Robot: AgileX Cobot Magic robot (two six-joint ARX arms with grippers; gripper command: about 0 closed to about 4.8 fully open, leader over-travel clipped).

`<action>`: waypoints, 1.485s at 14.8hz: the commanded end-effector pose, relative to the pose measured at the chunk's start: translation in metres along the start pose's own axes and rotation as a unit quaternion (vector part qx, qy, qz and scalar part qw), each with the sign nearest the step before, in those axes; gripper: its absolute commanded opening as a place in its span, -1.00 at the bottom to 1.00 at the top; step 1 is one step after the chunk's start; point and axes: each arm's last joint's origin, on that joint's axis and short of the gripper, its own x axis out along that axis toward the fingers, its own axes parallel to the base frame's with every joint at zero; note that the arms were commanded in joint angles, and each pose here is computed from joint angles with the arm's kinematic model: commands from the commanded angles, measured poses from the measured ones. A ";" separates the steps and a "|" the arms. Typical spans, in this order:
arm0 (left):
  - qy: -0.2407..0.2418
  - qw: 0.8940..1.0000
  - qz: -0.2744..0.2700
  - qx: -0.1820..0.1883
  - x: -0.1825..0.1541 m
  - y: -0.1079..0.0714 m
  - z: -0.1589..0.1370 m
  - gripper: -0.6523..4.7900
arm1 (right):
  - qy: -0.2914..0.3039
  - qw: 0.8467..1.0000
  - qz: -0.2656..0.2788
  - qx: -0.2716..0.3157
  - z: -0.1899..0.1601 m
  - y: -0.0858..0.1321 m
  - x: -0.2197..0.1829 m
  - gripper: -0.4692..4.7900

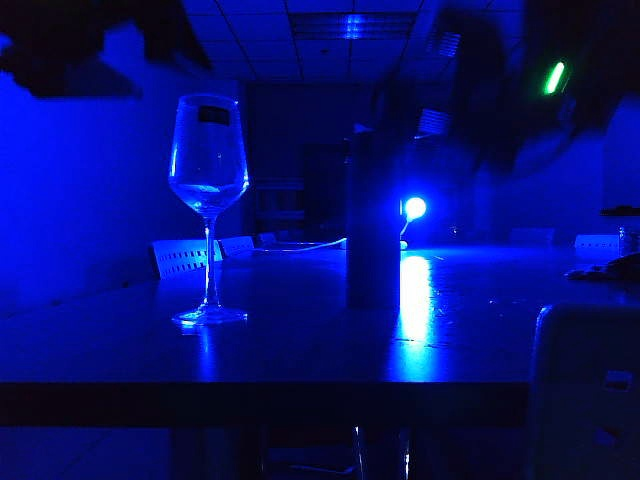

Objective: Pick up the black thermos cup, pour some water from it into the stemmed glass, and then put the thermos cup back on the table.

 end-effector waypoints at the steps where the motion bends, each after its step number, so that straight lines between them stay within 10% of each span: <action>1: 0.000 1.000 0.000 0.011 0.004 0.000 -0.002 1.00 | -0.022 1.000 0.016 0.001 -0.006 -0.001 0.024 1.00; 17: 0.050 0.998 0.010 0.023 0.009 0.001 -0.015 1.00 | -0.002 1.000 -0.027 -0.013 -0.050 -0.009 0.094 1.00; 19: 0.050 0.998 0.010 0.023 0.009 0.001 -0.015 1.00 | -0.002 1.000 -0.021 -0.013 -0.050 -0.009 0.094 -0.04; 22: 0.050 0.998 0.010 0.023 0.009 0.001 -0.015 1.00 | -0.002 1.000 -0.021 -0.013 -0.050 -0.009 0.094 -0.30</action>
